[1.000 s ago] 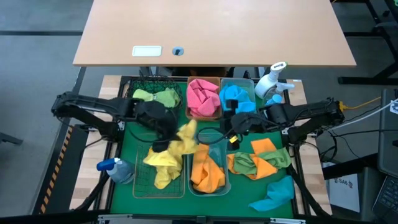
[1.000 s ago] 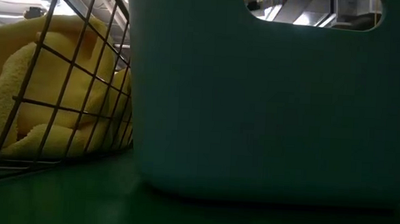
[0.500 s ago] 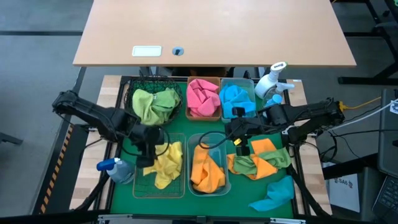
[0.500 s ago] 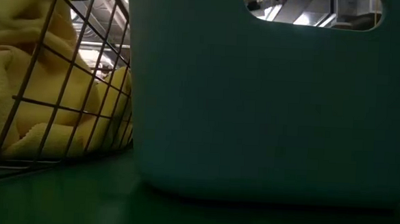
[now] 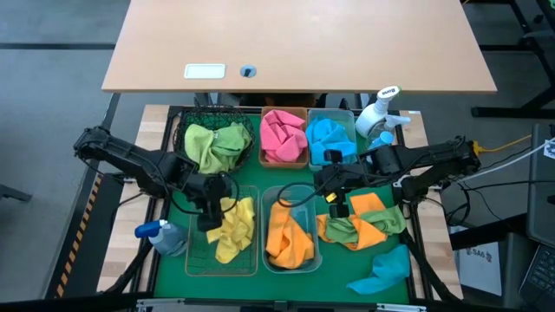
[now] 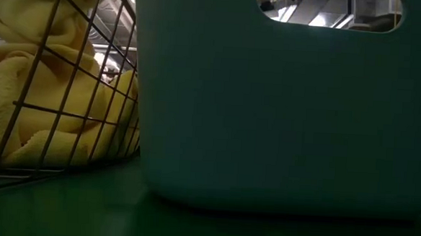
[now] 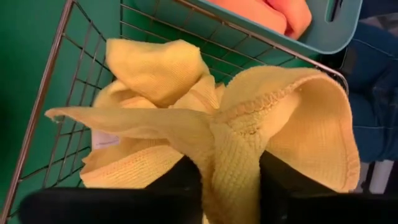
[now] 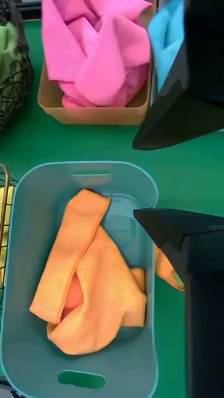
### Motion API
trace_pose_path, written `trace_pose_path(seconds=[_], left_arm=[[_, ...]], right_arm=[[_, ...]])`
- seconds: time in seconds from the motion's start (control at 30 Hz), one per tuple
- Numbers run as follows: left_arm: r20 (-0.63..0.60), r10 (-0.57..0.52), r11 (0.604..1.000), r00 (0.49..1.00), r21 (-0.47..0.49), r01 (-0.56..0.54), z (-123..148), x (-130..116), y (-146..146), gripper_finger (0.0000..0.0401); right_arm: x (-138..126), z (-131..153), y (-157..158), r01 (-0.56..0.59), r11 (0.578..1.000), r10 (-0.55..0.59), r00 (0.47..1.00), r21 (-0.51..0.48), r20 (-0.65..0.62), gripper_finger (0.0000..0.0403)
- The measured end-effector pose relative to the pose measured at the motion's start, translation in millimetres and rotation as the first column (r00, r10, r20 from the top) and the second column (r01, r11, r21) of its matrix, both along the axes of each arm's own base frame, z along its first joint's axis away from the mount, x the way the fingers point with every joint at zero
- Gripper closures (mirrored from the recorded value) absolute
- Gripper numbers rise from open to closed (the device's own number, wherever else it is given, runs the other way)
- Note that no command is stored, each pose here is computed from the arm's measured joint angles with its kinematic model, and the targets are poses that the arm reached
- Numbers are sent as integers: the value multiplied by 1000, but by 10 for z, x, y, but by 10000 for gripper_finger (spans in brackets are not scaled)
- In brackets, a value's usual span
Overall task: Sort microfiber towel by color & place in baskets
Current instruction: Put the yellow towel into the gold wire basket
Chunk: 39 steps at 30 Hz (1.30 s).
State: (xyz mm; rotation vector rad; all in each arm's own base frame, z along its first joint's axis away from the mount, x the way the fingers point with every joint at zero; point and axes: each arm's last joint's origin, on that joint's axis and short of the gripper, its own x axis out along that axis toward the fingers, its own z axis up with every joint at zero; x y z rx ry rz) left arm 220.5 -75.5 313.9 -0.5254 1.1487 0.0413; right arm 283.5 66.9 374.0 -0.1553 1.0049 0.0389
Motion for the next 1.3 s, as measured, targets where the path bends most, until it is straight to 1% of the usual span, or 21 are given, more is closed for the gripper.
trace_pose_path(seconds=[0.1, 0.17, 0.27, 0.33, 0.43, 0.53, 0.63, 0.8, 0.97, 1.23, 1.3], left_arm=[[-10, 0, 1000, 1000, 3, 0, -21, 16, -7, 282], [-44, -6, 1000, 999, 2, 6, -60, 4, -16, 261], [-119, -40, 999, 992, -39, 35, -96, -36, -27, 236], [-150, -58, 997, 987, -67, 49, -106, -51, -17, 229], [-133, -50, 995, 990, -94, 38, -92, -27, 6, 226], [-54, -66, 993, 996, -105, 60, -44, 7, -5, 226], [10, -73, 991, 997, -114, 74, 53, 32, 1, 226], [65, -81, 988, 995, -124, 88, 228, 42, -3, 226], [118, -136, 985, 984, -89, 147, 310, 47, -1, 225], [119, -79, 997, 990, 0, 80, 281, 81, 22, 225], [121, -39, 999, 992, 29, 36, 273, 92, 33, 225]], right_arm=[[-7, -4, 0, 38, 999, -38, 999, 27, -8, 239], [-10, -7, 3, 63, 996, -62, 998, 59, -15, 239], [-35, -22, 13, 63, 992, -57, 997, 109, -56, 239], [-55, -34, 20, 54, 989, -42, 995, 139, -88, 239], [-60, -101, 31, 44, 986, -25, 992, 162, -121, 239], [-60, -203, 32, 48, 987, -23, 987, 156, -157, 239], [-65, -334, 30, 54, 988, -25, 980, 144, -197, 239], [-88, -515, 28, 60, 989, -23, 965, 133, -262, 239], [-104, -603, 26, 61, 989, -20, 956, 131, -293, 240], [-105, -614, 26, 62, 989, -20, 955, 131, -296, 239], [-105, -614, 26, 62, 989, -20, 955, 131, -296, 239]])
